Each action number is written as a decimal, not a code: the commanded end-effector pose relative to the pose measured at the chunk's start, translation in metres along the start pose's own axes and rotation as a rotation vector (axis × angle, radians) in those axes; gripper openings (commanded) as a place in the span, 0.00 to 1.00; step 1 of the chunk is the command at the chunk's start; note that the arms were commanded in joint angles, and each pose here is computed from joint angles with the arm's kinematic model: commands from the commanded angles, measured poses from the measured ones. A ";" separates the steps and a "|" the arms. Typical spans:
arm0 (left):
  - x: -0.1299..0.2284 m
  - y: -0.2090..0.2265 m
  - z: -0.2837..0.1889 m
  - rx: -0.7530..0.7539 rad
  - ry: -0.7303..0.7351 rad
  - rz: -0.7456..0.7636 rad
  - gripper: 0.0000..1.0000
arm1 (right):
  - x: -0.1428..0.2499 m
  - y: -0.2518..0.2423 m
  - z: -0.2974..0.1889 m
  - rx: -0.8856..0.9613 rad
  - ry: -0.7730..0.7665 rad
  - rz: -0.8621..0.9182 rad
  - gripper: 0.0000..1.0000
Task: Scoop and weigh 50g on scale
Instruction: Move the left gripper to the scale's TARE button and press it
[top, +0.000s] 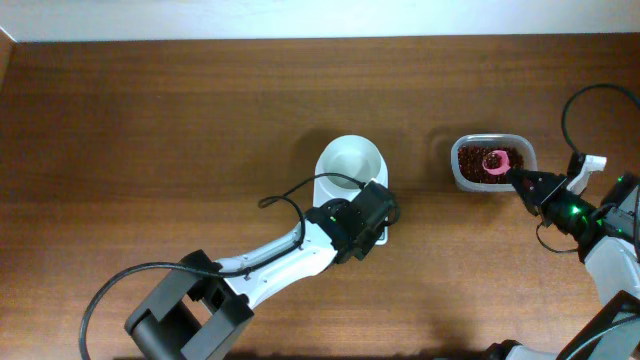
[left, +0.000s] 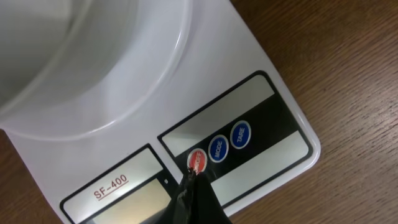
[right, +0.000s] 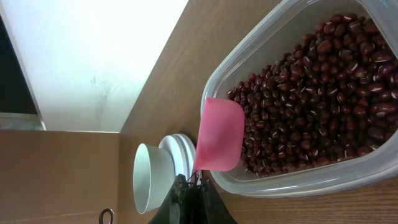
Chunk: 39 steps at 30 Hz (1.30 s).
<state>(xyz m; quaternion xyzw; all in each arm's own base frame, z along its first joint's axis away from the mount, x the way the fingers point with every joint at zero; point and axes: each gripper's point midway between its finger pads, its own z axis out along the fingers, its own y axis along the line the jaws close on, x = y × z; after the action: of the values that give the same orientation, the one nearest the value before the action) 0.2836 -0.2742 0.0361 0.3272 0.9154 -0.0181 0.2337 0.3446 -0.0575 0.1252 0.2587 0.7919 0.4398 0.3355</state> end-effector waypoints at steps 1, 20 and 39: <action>0.002 -0.004 0.006 0.013 0.006 0.066 0.00 | 0.000 -0.003 -0.001 0.001 -0.003 0.001 0.04; 0.004 -0.003 0.017 0.034 0.016 0.105 0.00 | 0.000 -0.004 -0.001 0.005 -0.004 0.001 0.04; 0.001 -0.003 0.021 0.030 0.005 0.147 0.00 | 0.000 -0.004 -0.001 0.005 -0.004 0.001 0.04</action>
<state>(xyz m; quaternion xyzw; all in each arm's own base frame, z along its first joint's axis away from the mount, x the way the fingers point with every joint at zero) 0.2900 -0.2814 0.0209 0.3886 0.8913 -0.0157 0.2328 0.3446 -0.0575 0.1252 0.2590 0.7918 0.4399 0.3354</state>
